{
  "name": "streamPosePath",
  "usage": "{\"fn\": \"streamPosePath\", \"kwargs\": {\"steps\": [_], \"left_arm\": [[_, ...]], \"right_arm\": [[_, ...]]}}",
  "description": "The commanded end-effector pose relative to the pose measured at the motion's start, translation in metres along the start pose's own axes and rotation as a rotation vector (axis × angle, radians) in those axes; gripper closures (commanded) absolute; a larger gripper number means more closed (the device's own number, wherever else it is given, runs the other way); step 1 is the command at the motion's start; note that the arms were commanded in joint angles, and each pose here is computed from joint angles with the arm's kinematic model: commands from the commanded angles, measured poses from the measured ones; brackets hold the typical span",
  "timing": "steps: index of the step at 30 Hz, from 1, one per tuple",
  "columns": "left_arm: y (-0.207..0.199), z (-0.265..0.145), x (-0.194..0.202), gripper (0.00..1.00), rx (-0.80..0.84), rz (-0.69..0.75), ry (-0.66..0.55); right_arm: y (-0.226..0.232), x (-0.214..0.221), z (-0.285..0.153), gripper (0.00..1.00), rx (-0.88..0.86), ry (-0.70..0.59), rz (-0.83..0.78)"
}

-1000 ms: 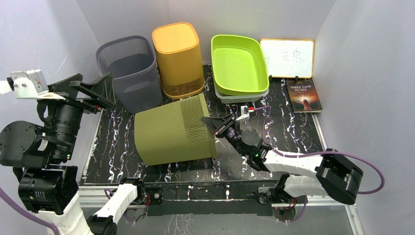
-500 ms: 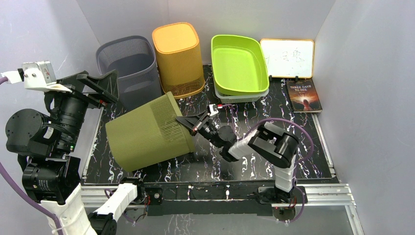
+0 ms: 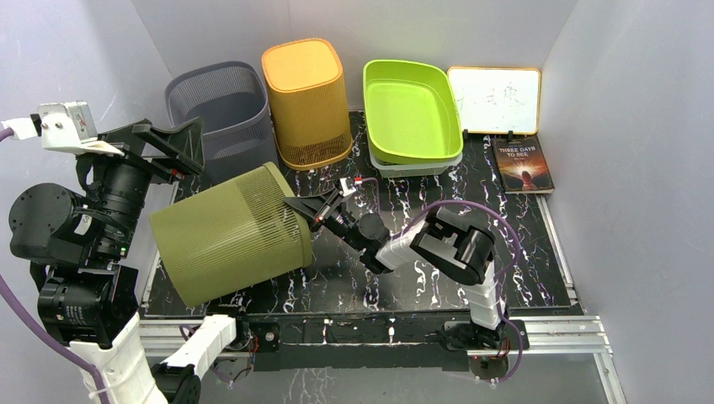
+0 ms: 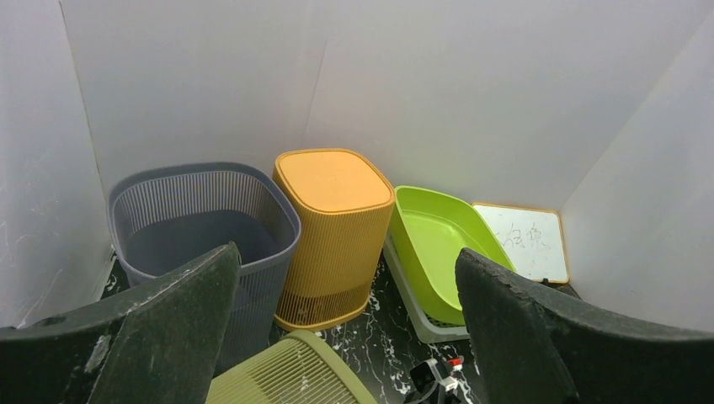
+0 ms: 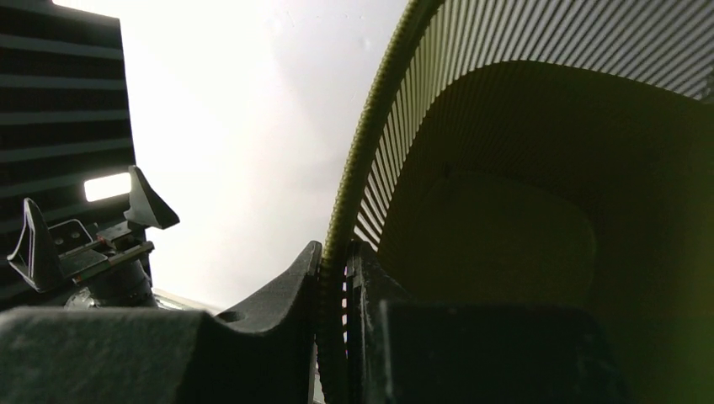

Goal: Turn the large container upside down

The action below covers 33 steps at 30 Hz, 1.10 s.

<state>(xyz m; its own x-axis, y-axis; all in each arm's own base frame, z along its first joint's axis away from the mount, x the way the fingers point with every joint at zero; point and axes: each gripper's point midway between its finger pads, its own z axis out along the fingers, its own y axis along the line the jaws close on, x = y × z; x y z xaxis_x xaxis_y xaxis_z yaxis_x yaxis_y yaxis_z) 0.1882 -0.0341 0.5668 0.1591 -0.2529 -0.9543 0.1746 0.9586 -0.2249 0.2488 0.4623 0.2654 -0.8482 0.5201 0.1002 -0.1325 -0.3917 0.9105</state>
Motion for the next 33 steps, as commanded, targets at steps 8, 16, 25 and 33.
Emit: {"fn": "streamPosePath", "kwargs": {"steps": [8, 16, 25, 33], "left_arm": [[0.001, 0.002, 0.000, 0.02, 0.001, 0.017, 0.000], [0.002, 0.003, 0.005, 0.02, -0.001, 0.013, 0.011], [0.005, 0.002, 0.012, 0.02, -0.012, 0.012, 0.026], [0.007, 0.004, 0.020, 0.02, -0.016, 0.010, 0.044]], "right_arm": [[0.026, -0.057, -0.073, 1.00, -0.098, -0.135, 0.103], [0.017, -0.100, -0.116, 1.00, 0.000, -0.230, -0.004], [-0.010, -0.116, -0.155, 1.00, 0.137, -0.275, -0.079], [-0.032, -0.137, -0.179, 0.69, 0.232, -0.308, -0.134]]}}
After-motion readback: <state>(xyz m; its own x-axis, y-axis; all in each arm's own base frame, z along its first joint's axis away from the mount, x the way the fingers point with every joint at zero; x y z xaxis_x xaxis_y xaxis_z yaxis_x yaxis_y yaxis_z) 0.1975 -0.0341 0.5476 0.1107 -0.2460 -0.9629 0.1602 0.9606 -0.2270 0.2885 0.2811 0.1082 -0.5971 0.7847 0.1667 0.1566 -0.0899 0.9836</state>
